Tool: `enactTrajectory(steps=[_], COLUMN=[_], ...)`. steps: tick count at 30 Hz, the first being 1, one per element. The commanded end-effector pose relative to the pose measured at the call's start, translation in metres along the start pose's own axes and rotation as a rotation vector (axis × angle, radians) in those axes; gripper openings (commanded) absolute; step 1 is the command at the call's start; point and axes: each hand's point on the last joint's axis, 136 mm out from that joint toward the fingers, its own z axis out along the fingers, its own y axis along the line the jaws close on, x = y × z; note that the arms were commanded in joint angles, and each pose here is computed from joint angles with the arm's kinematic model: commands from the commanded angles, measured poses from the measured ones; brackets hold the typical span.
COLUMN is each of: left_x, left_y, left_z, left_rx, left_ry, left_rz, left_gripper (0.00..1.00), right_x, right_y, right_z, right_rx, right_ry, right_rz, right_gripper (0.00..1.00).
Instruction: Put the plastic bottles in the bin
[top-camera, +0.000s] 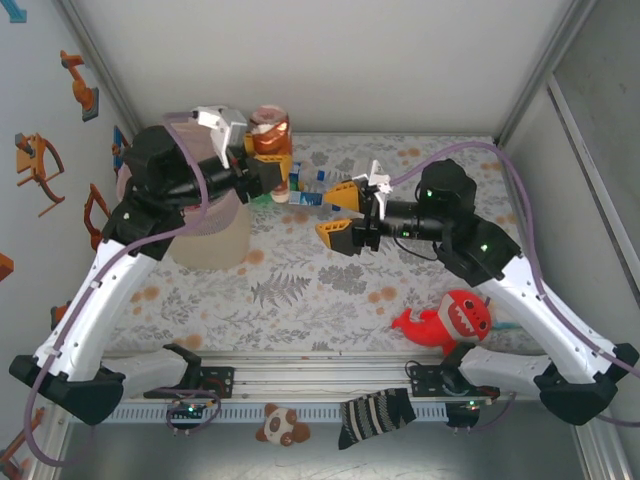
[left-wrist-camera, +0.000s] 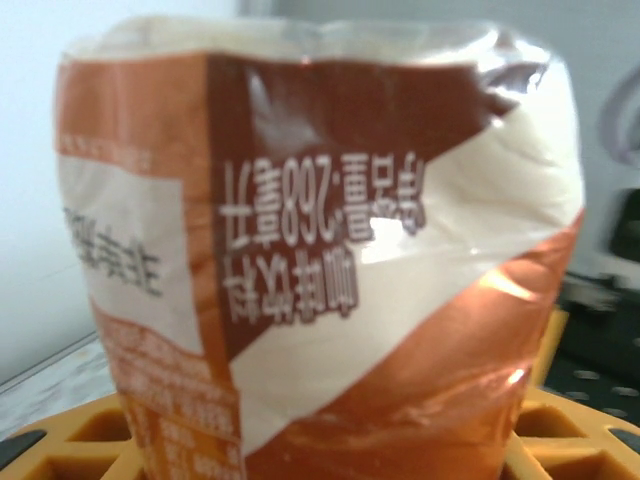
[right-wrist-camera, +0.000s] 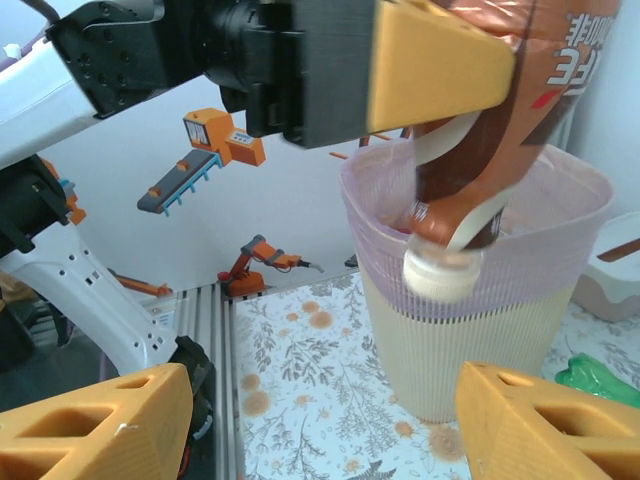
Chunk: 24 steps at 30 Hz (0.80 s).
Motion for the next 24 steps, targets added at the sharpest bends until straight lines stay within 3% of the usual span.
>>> enactTrajectory(steps=[1, 8, 16, 24], left_x=[0.004, 0.03, 0.078, 0.133], left_y=[0.041, 0.119, 0.182, 0.21], left_z=[-0.022, -0.068, -0.113, -0.137], left_rx=[-0.198, -0.49, -0.748, -0.838], left_ry=[0.043, 0.181, 0.407, 0.598], left_rz=[-0.051, -0.177, -0.25, -0.365], left_gripper=[0.5, 0.5, 0.5, 0.5], right_x=[0.011, 0.014, 0.018, 0.02], right_y=[-0.005, -0.006, -0.007, -0.01], right_z=[-0.001, 0.0, 0.002, 0.005], right_rx=[0.038, 0.04, 0.039, 0.043], right_ry=[0.034, 0.045, 0.069, 0.08], right_rz=[-0.009, -0.01, -0.008, -0.003], right_gripper=[0.69, 0.69, 0.69, 0.7])
